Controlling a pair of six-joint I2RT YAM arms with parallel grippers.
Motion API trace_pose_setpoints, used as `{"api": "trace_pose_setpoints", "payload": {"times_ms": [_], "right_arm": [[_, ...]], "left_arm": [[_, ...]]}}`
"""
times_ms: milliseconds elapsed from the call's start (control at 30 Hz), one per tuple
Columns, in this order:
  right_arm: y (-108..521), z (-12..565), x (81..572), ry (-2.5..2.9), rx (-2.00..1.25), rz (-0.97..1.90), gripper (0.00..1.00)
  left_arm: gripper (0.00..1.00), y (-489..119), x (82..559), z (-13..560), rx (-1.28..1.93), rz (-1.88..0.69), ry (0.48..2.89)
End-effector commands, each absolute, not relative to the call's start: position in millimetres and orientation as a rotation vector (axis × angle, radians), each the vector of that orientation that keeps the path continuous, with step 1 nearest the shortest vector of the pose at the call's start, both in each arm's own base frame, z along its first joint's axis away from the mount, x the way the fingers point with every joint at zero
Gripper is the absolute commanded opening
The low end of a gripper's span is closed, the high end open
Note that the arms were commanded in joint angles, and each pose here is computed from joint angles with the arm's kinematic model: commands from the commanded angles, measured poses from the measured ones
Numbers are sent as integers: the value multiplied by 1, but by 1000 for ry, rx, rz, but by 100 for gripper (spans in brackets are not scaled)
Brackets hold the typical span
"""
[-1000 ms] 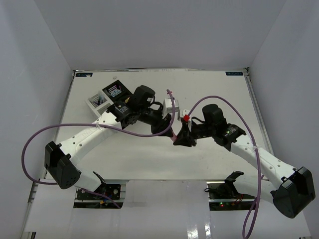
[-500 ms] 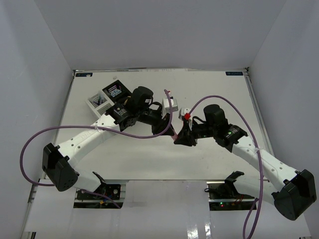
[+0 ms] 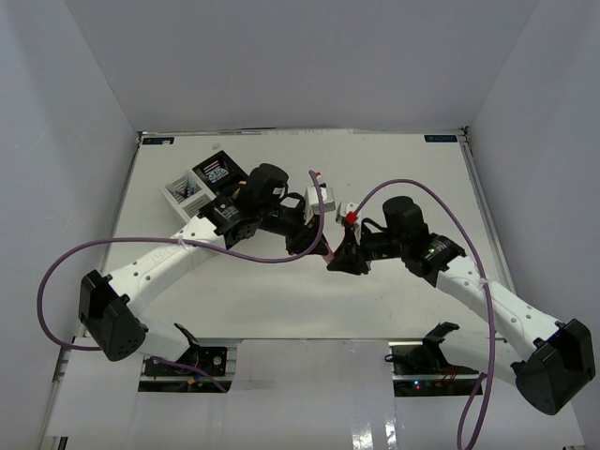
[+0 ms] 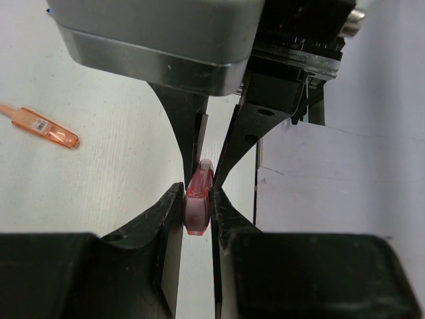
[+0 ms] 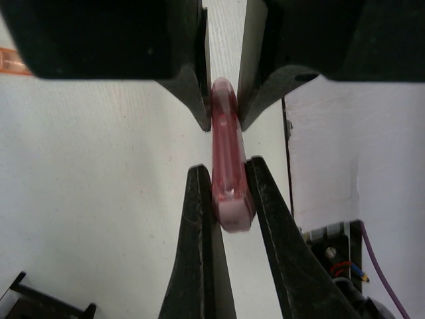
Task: Sort the stationery into containers
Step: Close the pen cap on the pen.
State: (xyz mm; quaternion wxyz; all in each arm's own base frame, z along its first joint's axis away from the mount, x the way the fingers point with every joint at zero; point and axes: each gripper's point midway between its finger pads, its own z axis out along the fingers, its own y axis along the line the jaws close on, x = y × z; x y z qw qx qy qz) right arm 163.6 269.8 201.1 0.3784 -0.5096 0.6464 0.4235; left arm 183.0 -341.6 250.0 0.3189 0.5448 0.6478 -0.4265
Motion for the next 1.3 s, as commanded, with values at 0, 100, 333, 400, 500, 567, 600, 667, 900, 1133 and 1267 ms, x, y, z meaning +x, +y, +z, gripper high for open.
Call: {"api": "trace_pose_setpoints", "payload": {"times_ms": [0,100,333,400,500,567,600,667,900,1133,1267], "right_arm": [[290,349,191,1110,-1196,966,8],[288,362,194,1086,-1182,943,8],[288,381,193,1032,-1186,940,8],[289,381,192,1027,-1190,949,8],[290,371,188,1032,-1217,978,8],[290,358,187,1054,-1227,992,8],[291,354,185,1055,-1235,997,8],[290,345,184,1070,-1241,1006,8],[288,333,181,1089,-1245,1014,8],[286,328,179,1099,-1245,1016,8],[286,325,177,1099,-1249,1017,8]], "left_arm": [[5,-334,145,204,1549,-1192,1882],[7,-332,143,203,1564,-1191,1884],[8,-329,142,200,1581,-1186,1905],[9,-330,143,200,1579,-1181,1905],[13,-331,148,209,1561,-1148,1878],[14,-334,151,217,1549,-1139,1845],[15,-334,152,222,1541,-1138,1829],[22,-335,153,228,1533,-1137,1804],[40,-336,156,231,1509,-1119,1787],[44,-334,164,241,1475,-1068,1760],[45,-332,166,254,1445,-1042,1714]]}}
